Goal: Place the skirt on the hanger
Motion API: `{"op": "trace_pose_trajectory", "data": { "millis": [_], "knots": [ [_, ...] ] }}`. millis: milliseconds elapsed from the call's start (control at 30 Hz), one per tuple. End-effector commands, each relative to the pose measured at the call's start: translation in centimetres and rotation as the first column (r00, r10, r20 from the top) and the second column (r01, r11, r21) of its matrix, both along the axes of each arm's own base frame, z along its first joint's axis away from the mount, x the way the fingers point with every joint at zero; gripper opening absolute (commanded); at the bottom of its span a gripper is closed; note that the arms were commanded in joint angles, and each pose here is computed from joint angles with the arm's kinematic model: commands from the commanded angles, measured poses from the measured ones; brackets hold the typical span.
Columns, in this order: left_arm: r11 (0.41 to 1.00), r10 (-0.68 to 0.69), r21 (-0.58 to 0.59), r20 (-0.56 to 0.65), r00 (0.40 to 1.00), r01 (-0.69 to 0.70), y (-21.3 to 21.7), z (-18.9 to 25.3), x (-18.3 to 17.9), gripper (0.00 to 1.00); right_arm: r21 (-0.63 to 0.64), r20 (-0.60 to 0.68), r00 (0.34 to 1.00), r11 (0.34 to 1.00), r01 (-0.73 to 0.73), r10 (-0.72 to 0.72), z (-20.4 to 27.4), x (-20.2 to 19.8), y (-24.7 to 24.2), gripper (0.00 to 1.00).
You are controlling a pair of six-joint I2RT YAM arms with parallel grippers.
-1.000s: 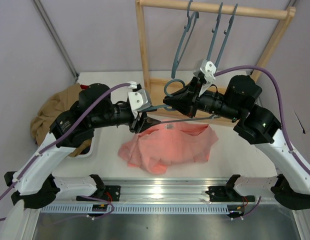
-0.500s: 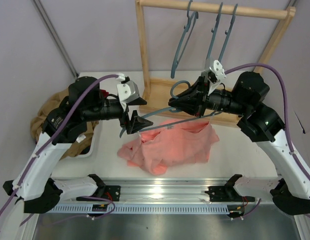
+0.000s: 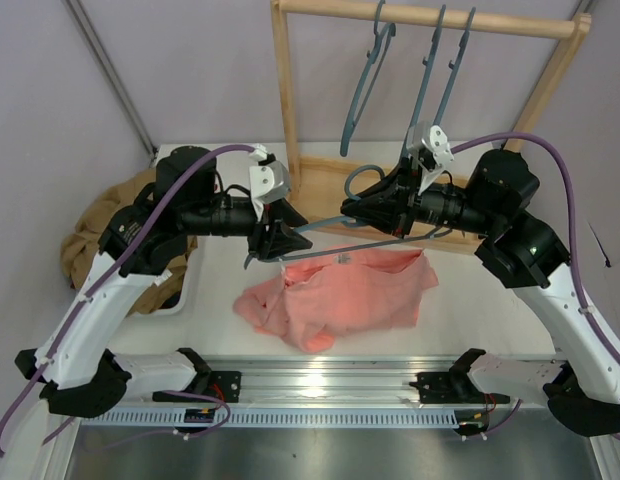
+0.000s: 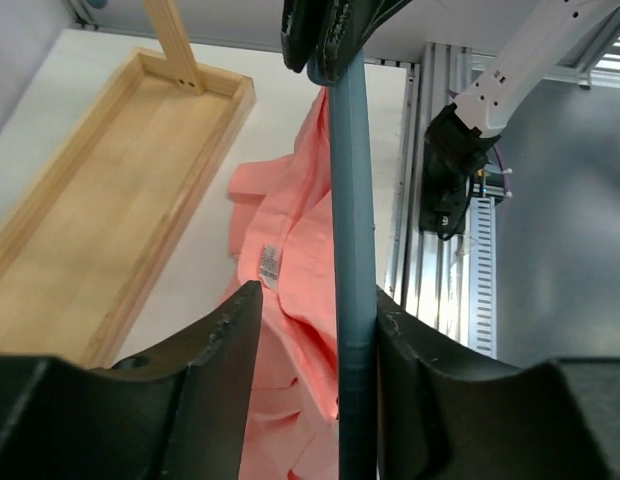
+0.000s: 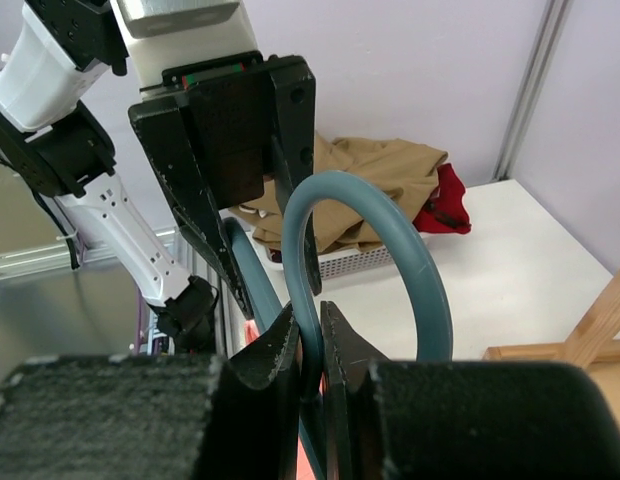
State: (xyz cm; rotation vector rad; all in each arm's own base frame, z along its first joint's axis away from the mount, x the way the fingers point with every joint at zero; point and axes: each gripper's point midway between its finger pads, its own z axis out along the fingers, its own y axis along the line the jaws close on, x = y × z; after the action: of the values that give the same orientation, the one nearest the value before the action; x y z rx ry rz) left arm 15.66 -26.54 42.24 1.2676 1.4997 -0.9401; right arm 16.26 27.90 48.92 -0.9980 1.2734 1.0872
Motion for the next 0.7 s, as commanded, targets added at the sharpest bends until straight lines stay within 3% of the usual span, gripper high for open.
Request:
{"op": "trace_pose_trajectory", "data": {
  "millis": [0, 167, 367, 500, 600, 667],
  "knots": [
    [1.000, -0.013, -0.001, -0.044, 0.999, 0.013, -0.4, -0.8, 0.1, 0.47, 0.095, 0.082, 0.997, 0.995, 0.001, -0.009, 3.2, -0.6, -0.6, 0.00],
    [1.000, -0.015, 0.008, -0.062, 0.998, 0.016, -0.3, -1.6, -0.1, 0.22, 0.112, 0.087, 0.995, 0.993, 0.029, -0.039, 3.4, -0.2, -0.9, 0.00],
    [1.000, -0.012, -0.005, -0.074, 0.997, 0.012, -0.3, -2.0, -0.3, 0.14, 0.125, 0.074, 0.994, 0.990, 0.067, -0.077, 3.5, 0.9, -0.9, 0.00],
    [1.000, -0.006, -0.025, -0.086, 0.996, 0.004, -0.4, -2.4, -0.3, 0.00, 0.138, 0.060, 0.989, 0.983, 0.123, -0.132, 3.2, 2.1, -1.1, 0.00],
    [0.996, 0.075, -0.038, -0.085, 0.994, -0.079, -0.1, -2.4, 0.8, 0.00, 0.154, 0.027, 0.978, 0.968, 0.200, -0.207, 3.2, 3.6, -1.3, 0.01],
    [0.986, 0.145, -0.069, -0.072, 0.987, -0.150, 0.1, -1.9, 1.8, 0.00, 0.147, -0.017, 0.968, 0.957, 0.249, -0.249, 2.8, 4.6, -1.5, 0.13]
  ]
}}
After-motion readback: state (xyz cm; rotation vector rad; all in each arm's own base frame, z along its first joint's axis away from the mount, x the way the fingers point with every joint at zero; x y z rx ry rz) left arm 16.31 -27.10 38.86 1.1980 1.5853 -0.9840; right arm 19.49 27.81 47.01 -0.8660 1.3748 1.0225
